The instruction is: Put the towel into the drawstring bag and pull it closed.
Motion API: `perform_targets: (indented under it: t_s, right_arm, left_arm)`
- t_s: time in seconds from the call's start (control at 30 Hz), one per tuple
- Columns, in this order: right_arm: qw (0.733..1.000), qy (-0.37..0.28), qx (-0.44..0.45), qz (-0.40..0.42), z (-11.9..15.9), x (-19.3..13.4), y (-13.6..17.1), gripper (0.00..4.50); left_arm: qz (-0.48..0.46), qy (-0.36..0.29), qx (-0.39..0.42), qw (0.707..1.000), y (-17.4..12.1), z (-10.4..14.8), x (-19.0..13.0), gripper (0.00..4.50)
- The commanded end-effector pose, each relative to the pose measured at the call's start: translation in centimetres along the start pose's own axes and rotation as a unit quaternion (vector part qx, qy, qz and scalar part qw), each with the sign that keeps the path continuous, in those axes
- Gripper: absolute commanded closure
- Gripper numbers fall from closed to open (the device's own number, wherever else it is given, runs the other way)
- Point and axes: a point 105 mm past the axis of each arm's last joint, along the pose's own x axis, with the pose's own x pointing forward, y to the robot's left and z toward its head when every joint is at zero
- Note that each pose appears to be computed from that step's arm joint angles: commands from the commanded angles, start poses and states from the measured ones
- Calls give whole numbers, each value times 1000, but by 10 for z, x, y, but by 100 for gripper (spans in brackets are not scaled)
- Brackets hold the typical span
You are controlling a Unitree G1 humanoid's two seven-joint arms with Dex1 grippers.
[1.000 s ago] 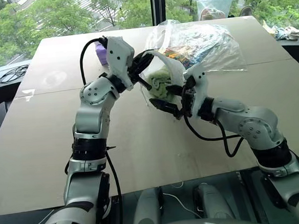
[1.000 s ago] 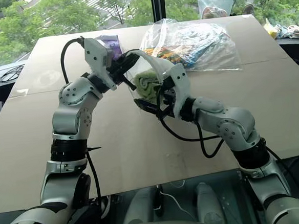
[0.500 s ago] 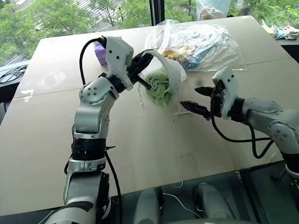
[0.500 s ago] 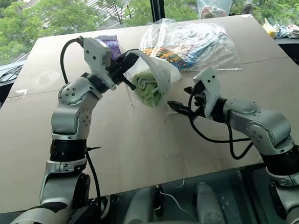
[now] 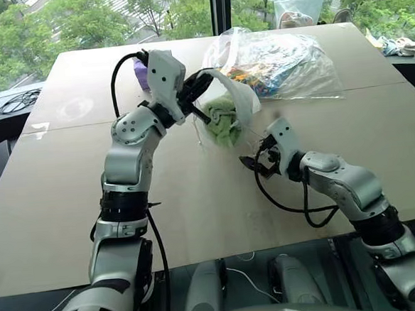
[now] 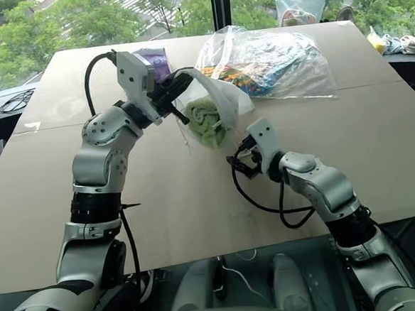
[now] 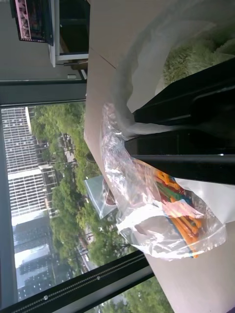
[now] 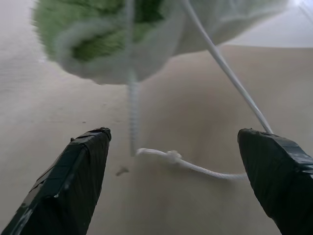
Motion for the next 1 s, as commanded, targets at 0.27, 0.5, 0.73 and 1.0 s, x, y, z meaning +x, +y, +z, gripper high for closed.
perform_targets:
  t_s: [0.27, 0.5, 0.73, 1.0]
  right_arm:
    - [996, -68, -52, -40, 35, -8, -15, 446]
    - [970, -156, -112, -150, 79, -22, -44, 446]
    - [912, -323, -137, -212, 163, -58, -47, 446]
    - [888, -382, -169, -190, 195, -70, -33, 446]
  left_arm:
    - [9, -27, 23, 999, 5, 17, 0, 450]
    - [6, -20, 18, 1000, 3, 12, 0, 450]
    - [-2, -14, 29, 999, 8, 16, 0, 450]
    - [24, 2, 83, 996, 41, 26, 5, 450]
